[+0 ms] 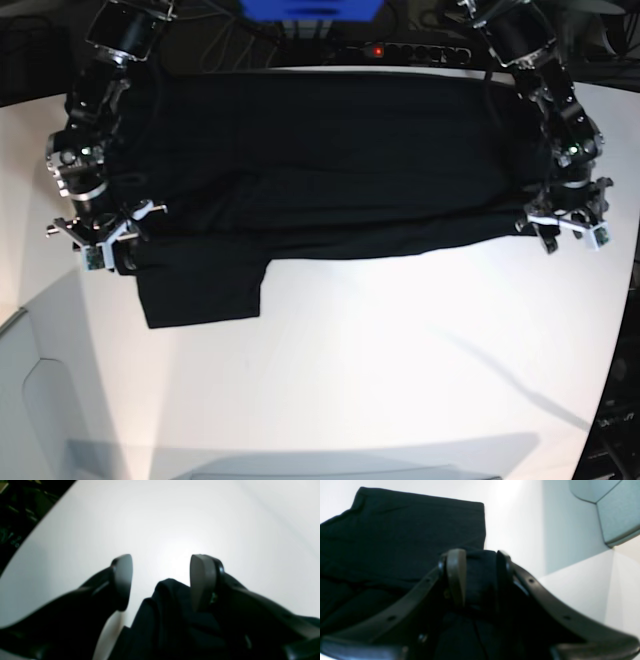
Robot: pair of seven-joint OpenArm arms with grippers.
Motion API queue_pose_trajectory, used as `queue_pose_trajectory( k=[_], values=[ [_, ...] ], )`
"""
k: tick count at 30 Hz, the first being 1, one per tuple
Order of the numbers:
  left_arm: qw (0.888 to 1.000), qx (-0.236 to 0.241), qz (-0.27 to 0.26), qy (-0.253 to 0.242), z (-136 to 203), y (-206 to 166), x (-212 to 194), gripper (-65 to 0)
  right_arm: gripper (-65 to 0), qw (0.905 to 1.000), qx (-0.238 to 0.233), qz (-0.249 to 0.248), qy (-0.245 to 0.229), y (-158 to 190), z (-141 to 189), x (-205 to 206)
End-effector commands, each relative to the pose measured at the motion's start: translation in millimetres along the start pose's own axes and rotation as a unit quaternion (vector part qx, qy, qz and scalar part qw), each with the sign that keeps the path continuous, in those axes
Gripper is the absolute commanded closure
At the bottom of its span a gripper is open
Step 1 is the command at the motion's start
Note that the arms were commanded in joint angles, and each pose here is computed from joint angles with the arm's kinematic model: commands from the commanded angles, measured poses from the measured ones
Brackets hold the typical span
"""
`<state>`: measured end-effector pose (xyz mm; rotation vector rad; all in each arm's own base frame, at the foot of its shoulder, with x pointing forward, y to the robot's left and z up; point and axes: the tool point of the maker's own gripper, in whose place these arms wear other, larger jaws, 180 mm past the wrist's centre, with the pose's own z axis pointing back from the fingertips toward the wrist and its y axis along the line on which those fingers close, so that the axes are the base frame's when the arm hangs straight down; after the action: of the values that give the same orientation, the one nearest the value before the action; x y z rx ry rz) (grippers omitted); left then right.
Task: Fold the T-shirt properly
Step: 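Regrip the folded shirt edges with both grippers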
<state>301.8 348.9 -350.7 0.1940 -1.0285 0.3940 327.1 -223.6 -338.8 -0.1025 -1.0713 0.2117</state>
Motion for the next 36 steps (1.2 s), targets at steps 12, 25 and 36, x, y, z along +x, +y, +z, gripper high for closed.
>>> queue_pose_trajectory(
  k=[12, 25, 36],
  values=[
    [1.0, 0.0, 0.008, 0.003, -10, 1, -2, -28.2, -21.3, 0.9996, -0.002, 0.008, -0.028, -6, 1, 17],
    [1.0, -0.001, 0.007, 0.001, -10, 0, 0, -0.6, -21.3, 0.9987, -0.009, 0.009, -0.049, -12, -5, 37],
    [0.999, -0.002, -0.003, -0.036, 1, -2, 26, -0.1, -25.2, 0.9996, -0.017, -0.005, -0.022, -35, -43, 70]
  ],
)
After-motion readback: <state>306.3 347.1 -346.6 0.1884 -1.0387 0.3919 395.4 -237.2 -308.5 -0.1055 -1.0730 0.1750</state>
